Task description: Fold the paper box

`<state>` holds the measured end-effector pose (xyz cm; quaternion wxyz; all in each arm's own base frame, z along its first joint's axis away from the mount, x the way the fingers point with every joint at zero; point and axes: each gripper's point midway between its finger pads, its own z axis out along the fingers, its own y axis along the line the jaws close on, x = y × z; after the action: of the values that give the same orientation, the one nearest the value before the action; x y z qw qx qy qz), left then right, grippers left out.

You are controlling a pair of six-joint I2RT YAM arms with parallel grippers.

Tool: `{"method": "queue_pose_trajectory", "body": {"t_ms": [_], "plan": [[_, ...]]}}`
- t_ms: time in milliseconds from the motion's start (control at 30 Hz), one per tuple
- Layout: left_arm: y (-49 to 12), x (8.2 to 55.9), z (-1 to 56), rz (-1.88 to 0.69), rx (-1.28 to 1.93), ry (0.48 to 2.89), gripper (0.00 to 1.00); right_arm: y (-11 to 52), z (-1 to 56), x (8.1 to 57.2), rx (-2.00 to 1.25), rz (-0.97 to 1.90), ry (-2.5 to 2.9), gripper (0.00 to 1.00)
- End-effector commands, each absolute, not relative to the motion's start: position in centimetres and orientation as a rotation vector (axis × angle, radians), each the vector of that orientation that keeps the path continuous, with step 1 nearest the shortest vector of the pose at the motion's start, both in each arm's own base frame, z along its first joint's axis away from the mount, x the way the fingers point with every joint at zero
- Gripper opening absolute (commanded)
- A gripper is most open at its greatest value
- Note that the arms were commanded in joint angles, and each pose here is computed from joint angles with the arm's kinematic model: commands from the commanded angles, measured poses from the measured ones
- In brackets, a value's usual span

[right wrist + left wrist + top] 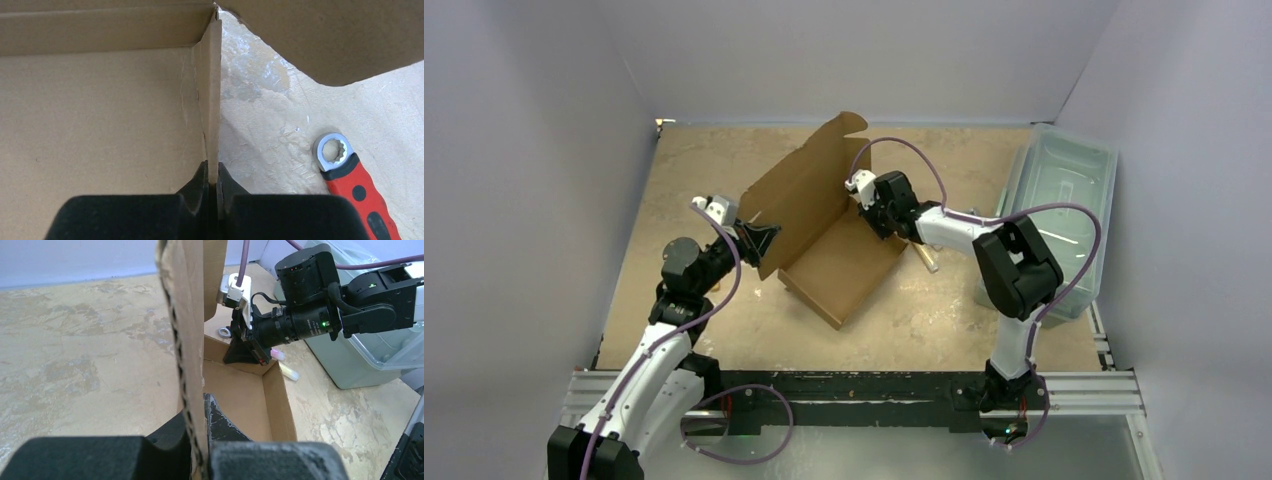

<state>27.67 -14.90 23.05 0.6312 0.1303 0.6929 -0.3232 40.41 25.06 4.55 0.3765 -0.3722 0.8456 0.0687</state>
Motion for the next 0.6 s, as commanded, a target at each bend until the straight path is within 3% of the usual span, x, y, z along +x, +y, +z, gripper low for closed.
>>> {"method": "queue_pose_trajectory", "body": {"t_ms": [0, 67, 133, 200, 567], "plan": [[-15.3, 27.5, 26.5, -0.742, 0.343, 1.477, 0.00, 25.8, 5.9, 41.6, -0.928, 0.150, 2.117, 0.00], [-15.2, 27.4, 26.6, -0.737, 0.344, 1.473, 0.00, 26.0, 5.8, 41.1, -0.966, 0.180, 2.119, 0.04], [-15.1, 27.4, 26.6, -0.730, 0.344, 1.474, 0.00, 26.1, 6.4, 40.7, -0.995, 0.221, 2.107, 0.36], [-15.0, 27.4, 26.7, -0.720, 0.341, 1.472, 0.00, 25.5, 7.1, 40.6, -1.002, 0.224, 2.090, 0.53], [-14.3, 27.5, 26.8, -0.674, 0.328, 1.471, 0.00, 22.8, 7.9, 38.7, -1.151, 0.198, 2.062, 0.64]]}}
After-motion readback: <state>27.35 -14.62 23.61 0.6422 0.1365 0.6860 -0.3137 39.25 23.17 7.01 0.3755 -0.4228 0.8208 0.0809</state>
